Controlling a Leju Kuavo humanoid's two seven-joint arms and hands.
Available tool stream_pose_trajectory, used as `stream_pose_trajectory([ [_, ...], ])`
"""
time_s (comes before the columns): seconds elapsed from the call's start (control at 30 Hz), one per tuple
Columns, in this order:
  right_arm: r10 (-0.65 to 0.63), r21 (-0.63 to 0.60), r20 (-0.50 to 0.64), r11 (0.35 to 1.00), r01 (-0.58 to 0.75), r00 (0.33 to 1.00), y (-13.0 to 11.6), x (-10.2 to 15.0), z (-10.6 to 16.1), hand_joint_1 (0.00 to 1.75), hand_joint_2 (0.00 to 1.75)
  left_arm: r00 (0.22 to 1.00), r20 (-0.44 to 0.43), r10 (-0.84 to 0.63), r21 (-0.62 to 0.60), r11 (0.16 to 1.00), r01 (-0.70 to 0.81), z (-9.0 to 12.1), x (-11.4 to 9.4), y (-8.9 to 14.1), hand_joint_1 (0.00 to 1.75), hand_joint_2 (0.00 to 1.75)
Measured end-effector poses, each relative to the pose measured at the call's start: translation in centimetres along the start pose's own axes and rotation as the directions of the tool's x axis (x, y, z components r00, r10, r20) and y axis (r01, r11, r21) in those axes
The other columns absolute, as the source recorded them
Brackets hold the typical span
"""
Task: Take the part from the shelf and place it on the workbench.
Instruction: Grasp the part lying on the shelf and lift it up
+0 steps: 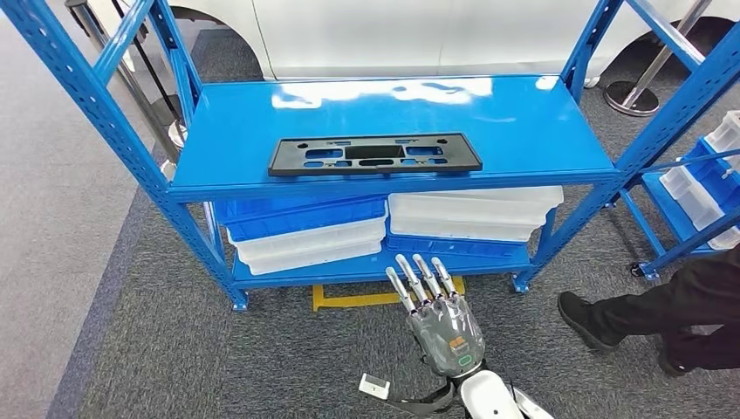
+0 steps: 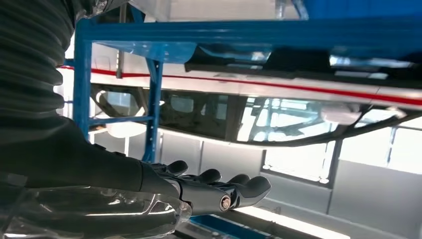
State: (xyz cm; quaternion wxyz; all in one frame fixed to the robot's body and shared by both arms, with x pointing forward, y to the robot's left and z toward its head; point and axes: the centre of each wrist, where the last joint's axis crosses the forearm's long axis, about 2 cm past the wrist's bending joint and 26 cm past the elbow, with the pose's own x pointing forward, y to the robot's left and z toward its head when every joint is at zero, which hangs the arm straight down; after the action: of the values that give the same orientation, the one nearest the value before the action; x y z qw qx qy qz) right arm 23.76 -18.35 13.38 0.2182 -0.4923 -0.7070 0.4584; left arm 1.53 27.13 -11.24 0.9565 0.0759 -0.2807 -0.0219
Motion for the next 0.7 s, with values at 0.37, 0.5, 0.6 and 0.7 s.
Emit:
stream_pose_trajectory([
  [0.37,-0.116,0.126,0.156,0.987,0.097,0.981,1.2,1.7,-1.1,0.0,1.75,1.0,0.012,0.015,-0.031,0.999,-0.015,-0.3,0.2,0.7,0.0,0.0],
  [0.5,-0.159,0.128,0.123,0.981,0.144,0.98,0.9,1.9,-2.0,0.0,1.75,1.0,0.016,0.003,-0.027,1.0,-0.003,-0.4,0.2,1.2,0.0,0.0],
  [0.6,-0.182,0.13,0.099,0.977,0.168,0.978,0.8,1.9,-2.3,0.0,1.75,1.0,0.013,-0.005,-0.025,1.0,0.005,-0.3,0.0,1.5,0.0,0.0],
  [0.7,-0.192,0.121,0.084,0.976,0.182,0.978,0.6,1.9,-2.7,0.0,1.75,1.0,0.011,-0.012,-0.022,1.0,0.012,-0.4,0.0,1.8,0.0,0.0],
])
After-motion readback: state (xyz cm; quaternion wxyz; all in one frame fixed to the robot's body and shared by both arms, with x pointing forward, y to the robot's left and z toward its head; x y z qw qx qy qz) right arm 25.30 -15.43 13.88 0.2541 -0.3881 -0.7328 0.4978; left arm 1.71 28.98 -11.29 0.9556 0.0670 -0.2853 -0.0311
